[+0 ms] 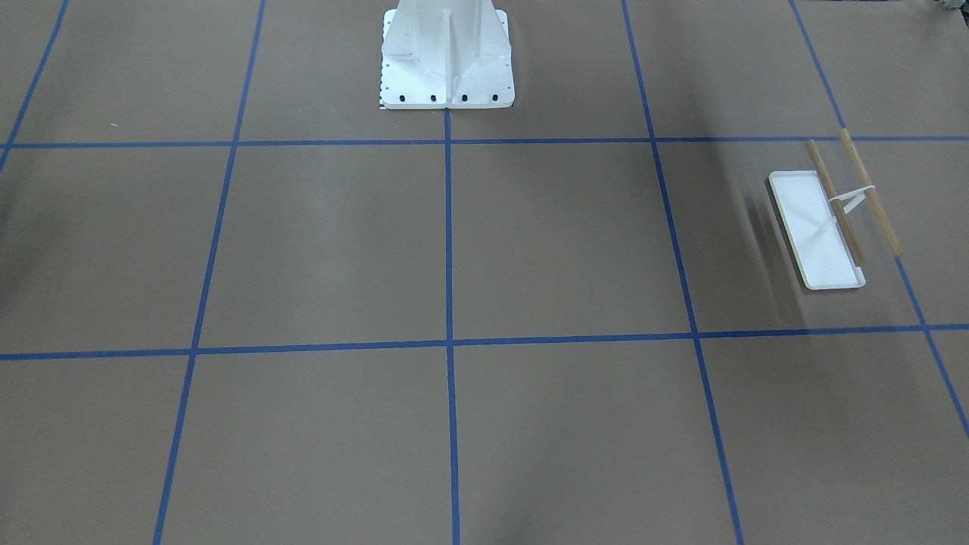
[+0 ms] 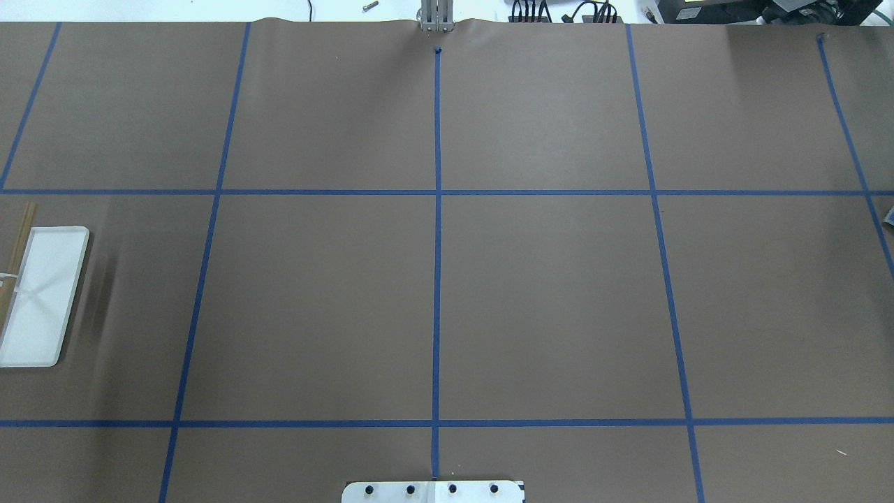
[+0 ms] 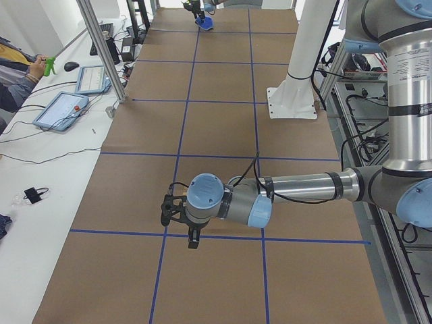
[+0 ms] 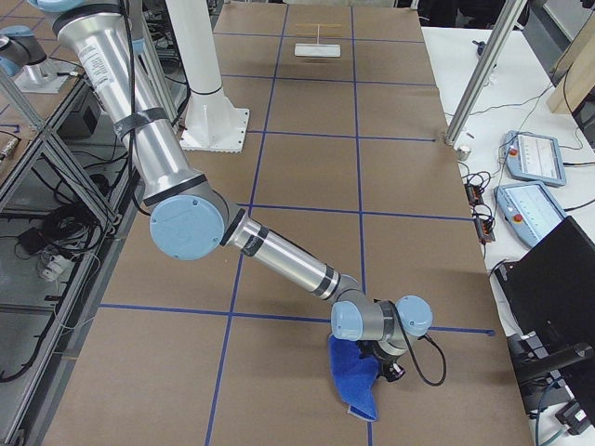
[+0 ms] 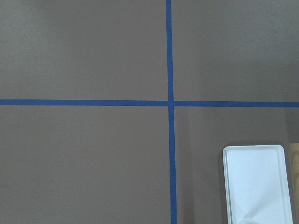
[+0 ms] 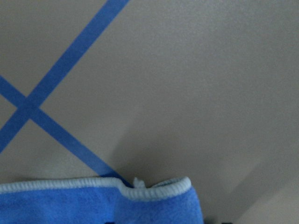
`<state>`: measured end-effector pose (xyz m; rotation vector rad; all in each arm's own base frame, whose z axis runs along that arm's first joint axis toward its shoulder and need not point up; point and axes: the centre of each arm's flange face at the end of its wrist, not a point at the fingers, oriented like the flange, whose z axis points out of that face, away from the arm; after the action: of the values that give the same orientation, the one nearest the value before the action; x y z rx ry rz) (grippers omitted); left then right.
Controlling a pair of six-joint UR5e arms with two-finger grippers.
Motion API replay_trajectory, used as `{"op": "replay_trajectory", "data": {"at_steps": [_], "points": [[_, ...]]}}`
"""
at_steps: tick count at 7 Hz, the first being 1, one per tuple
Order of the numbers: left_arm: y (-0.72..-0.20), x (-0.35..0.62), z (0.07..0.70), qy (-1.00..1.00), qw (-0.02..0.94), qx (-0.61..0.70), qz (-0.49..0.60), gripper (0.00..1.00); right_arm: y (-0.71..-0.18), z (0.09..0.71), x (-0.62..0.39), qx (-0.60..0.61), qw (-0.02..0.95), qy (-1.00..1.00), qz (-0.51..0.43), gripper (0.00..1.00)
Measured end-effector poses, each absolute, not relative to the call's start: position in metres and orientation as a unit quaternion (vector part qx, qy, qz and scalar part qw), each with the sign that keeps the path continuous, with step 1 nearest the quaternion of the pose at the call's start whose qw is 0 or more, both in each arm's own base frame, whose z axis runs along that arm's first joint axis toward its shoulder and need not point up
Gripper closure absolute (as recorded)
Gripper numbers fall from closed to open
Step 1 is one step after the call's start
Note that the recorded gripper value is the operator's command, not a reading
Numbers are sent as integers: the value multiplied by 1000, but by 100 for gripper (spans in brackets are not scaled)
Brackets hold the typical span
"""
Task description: Hang towel on rack
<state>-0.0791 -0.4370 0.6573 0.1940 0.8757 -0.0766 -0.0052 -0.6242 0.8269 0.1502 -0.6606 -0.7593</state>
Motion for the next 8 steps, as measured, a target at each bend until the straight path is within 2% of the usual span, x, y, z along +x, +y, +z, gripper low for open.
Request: {"op": "replay_trajectory", "data": {"at_steps": [2, 4, 5, 6, 8], "points": [[-436, -78, 659, 430, 897, 91, -36, 2, -633, 815, -4, 84, 869, -333, -357, 100], [-436, -78, 658, 433, 896, 95, -34, 2, -652, 759, 42, 126, 861, -380, -314, 100], [-436, -77, 657, 438, 893, 96, -33, 2, -658, 701, 71, 144, 862, -387, -292, 100], [-437, -76, 654, 446, 889, 97, -32, 2, -652, 617, 80, 149, 868, -389, -271, 100], [-452, -66, 636, 460, 881, 96, -53, 2, -616, 472, 49, 141, 879, -401, -217, 100]]}}
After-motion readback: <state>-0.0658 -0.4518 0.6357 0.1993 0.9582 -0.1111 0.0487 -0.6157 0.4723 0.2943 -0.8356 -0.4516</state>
